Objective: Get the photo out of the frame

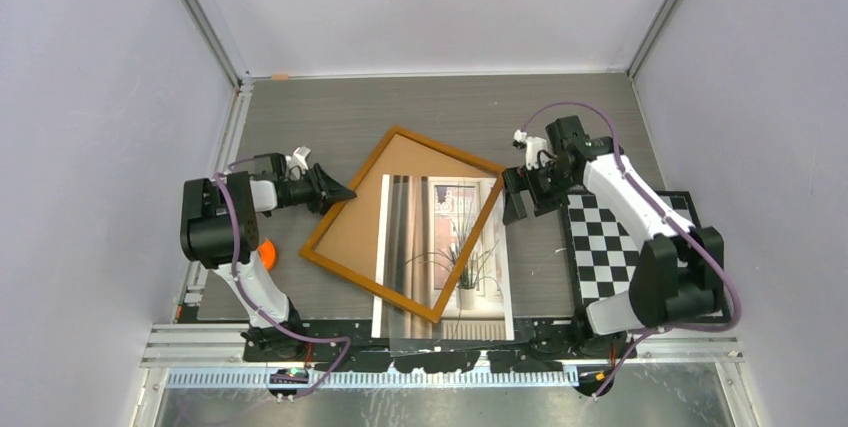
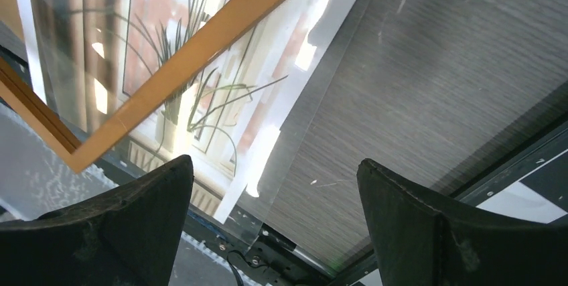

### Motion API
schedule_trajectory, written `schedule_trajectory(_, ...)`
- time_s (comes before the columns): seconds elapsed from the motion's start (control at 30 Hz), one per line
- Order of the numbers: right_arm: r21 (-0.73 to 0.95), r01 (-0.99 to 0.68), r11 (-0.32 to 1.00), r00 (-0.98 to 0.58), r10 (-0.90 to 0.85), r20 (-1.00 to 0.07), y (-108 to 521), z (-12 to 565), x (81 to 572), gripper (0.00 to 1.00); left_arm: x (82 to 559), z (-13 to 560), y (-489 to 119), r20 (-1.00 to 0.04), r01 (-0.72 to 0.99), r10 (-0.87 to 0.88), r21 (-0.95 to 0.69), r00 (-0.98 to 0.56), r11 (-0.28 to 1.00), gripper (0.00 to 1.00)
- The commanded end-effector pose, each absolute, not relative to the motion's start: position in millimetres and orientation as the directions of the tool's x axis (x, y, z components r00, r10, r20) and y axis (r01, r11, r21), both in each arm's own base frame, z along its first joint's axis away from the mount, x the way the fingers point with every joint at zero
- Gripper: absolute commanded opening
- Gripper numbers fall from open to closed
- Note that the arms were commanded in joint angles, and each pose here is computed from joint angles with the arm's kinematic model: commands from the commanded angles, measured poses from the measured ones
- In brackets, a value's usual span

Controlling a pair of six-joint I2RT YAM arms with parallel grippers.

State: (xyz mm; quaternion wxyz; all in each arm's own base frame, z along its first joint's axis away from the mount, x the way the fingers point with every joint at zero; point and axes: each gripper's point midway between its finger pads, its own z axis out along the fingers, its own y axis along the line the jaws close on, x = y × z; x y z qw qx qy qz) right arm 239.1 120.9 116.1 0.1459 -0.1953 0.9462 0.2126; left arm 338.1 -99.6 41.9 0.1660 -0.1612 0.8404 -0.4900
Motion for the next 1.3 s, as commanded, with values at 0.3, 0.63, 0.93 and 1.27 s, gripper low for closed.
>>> schedule_trajectory(0.3,0.400,-0.261,0.879,-0.918,-0.098,-0.385,107,139,341,0.95,394,15,-53,-0.204,-0.352,-0.732,-0.773,-0.650,0.528,0.00)
schedule_trajectory(0.63,0.417,-0.249,0.874,-0.937,-0.109,-0.332,105,132,327,0.95,352,31,-79,-0.296,-0.142,-0.509,-0.740,-0.808,0.657,0.12)
schedule_trajectory(0.93,0.331,-0.322,0.887,-0.922,-0.214,-0.323,87,134,303,0.95,319,69,-72,-0.476,0.129,-0.172,-0.535,-0.862,0.835,0.87)
schedule_trajectory(1.27,0.277,-0.495,0.823,-0.865,-0.439,-0.242,64,125,250,0.95,243,139,-105,-0.637,0.823,0.641,0.016,-0.429,0.568,0.98)
